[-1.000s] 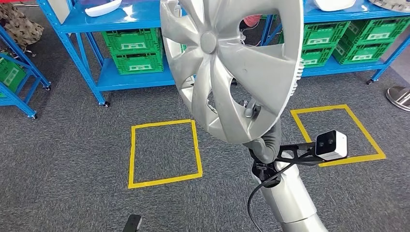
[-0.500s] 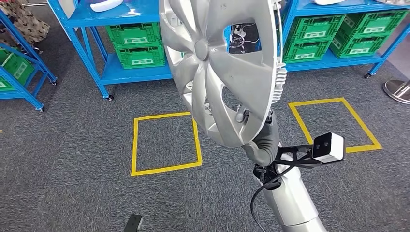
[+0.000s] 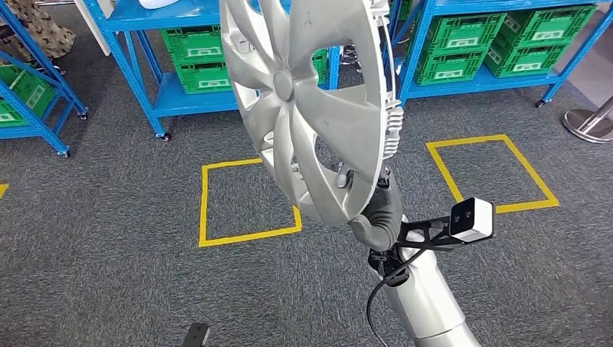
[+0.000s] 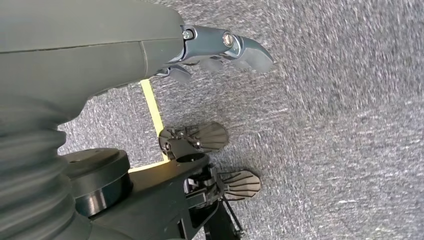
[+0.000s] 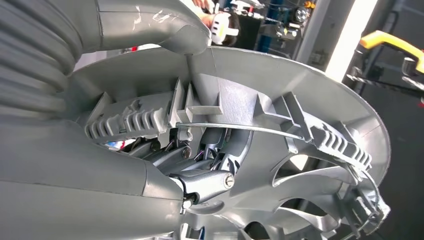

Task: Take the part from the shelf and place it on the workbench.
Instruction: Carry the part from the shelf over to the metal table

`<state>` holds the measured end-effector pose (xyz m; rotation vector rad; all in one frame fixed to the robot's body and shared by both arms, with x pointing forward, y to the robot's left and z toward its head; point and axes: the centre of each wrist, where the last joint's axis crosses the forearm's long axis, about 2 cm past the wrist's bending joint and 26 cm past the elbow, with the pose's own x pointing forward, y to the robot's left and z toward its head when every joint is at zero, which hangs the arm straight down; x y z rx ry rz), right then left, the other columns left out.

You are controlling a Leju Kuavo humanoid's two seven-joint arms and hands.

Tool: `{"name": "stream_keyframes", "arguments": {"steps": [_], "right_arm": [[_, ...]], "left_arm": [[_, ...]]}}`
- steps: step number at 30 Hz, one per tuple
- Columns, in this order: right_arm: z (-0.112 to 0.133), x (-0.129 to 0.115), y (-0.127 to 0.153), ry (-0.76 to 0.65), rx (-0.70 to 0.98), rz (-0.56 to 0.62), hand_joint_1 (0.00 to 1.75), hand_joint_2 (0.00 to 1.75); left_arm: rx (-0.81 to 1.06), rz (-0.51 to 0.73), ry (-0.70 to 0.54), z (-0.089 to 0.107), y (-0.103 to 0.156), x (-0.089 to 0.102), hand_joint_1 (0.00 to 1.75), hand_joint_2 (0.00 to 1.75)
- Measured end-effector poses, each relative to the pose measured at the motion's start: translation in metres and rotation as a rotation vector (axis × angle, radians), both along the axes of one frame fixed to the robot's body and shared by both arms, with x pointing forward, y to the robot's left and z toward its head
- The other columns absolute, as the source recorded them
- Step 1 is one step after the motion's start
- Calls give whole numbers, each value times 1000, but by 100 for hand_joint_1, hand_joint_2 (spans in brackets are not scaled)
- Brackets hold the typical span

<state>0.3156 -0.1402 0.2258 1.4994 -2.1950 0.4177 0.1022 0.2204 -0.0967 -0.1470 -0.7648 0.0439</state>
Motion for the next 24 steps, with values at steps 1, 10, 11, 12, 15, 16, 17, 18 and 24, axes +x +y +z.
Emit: {"name": "stream_keyframes", "arguments": {"steps": [1, 10, 11, 12, 15, 16, 17, 18, 24], "right_arm": [[-1, 0, 0, 2, -1, 0, 175, 175], [-6, -2, 1, 17, -13, 3, 175, 175], [-6, -2, 2, 16, -14, 5, 175, 175], [-6, -2, 2, 15, -14, 8, 175, 175], [-8, -3, 4, 16, -18, 17, 175, 175], [-8, -3, 5, 16, -22, 20, 175, 175], [-8, -3, 6, 15, -27, 21, 175, 175], [-9, -3, 8, 15, -30, 22, 175, 175], [-15, -6, 8, 32, -11, 20, 175, 175]], "left_arm": [[0, 0, 0, 0, 0, 0, 0, 175], [0, 0, 2, 0, 0, -1, 0, 175], [0, 0, 2, 0, 0, 0, 0, 175], [1, 0, 2, 0, 0, 0, 0, 175], [1, 0, 6, 0, 0, -1, 0, 175], [2, 0, 8, 0, 1, -1, 0, 175], [2, 0, 8, 0, 1, -1, 0, 175], [4, 0, 8, 0, 1, -1, 0, 175], [17, -3, 5, -1, 6, 1, 0, 175]]}}
